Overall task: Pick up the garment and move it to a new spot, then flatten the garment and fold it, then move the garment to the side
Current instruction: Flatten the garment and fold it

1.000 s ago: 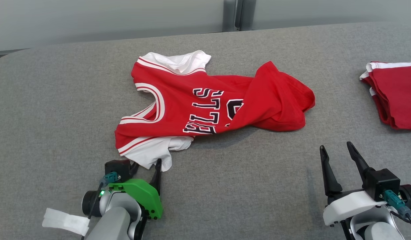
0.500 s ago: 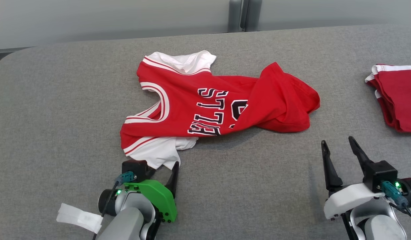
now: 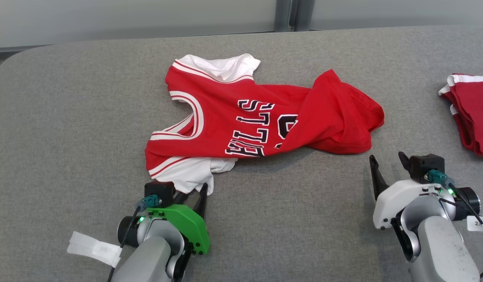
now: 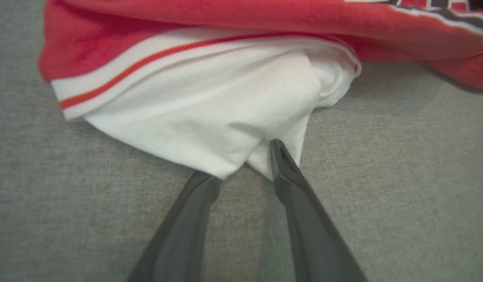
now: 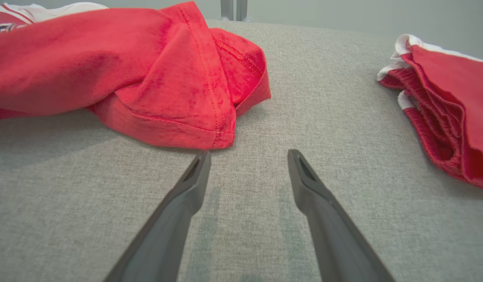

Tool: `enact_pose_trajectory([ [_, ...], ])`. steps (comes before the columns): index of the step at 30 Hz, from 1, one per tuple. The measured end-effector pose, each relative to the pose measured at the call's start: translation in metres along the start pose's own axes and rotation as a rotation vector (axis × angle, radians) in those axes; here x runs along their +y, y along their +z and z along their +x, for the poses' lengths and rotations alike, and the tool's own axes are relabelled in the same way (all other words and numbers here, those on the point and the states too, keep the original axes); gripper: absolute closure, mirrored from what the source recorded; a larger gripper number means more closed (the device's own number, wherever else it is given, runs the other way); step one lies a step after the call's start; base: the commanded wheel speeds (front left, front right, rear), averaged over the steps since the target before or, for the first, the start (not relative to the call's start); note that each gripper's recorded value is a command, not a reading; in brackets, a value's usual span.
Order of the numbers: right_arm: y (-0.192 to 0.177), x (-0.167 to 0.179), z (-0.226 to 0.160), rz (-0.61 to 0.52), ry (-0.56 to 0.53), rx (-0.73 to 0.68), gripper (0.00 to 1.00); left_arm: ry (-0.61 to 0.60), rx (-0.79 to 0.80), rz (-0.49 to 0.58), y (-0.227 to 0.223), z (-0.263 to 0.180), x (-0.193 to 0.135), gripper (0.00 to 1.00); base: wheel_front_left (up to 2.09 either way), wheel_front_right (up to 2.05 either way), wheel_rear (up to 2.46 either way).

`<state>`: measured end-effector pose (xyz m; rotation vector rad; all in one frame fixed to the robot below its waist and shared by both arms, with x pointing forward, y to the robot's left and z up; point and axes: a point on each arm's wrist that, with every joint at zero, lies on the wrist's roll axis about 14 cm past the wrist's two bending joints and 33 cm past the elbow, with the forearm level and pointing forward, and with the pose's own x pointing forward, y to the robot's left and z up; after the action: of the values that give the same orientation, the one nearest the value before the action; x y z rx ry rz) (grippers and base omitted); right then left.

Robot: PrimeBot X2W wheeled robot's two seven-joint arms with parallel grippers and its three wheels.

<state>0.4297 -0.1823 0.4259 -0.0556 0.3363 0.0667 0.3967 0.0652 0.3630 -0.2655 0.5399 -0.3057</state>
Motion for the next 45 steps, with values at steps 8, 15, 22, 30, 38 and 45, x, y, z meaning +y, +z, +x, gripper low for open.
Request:
enact_pose_trajectory([
  [8,-0.006,0.015,0.03,0.071,0.041,0.049,0.0,-0.002,-0.001,-0.017,0.0,0.002,0.001,0.39,0.0,0.0,0.0],
  [15,-0.011,0.026,0.043,0.089,0.076,0.071,0.13,0.009,-0.012,-0.018,0.003,0.004,0.005,0.51,0.0,0.0,0.0],
  [22,-0.015,0.027,0.05,0.104,0.081,0.081,0.47,0.006,-0.014,-0.017,0.004,0.006,0.004,0.52,0.0,0.0,0.0],
  [30,-0.006,0.031,0.054,0.095,0.103,0.039,1.0,-0.018,-0.039,-0.041,0.01,0.007,-0.002,1.0,0.0,0.0,0.0],
  [38,0.014,0.023,0.045,0.105,0.095,-0.044,1.0,-0.052,-0.179,-0.161,0.043,-0.003,-0.01,1.0,0.0,0.0,0.0],
  [45,0.066,0.015,0.035,0.094,0.106,-0.173,1.0,-0.018,-0.42,-0.18,0.114,-0.034,0.011,1.0,0.0,0.0,0.0],
])
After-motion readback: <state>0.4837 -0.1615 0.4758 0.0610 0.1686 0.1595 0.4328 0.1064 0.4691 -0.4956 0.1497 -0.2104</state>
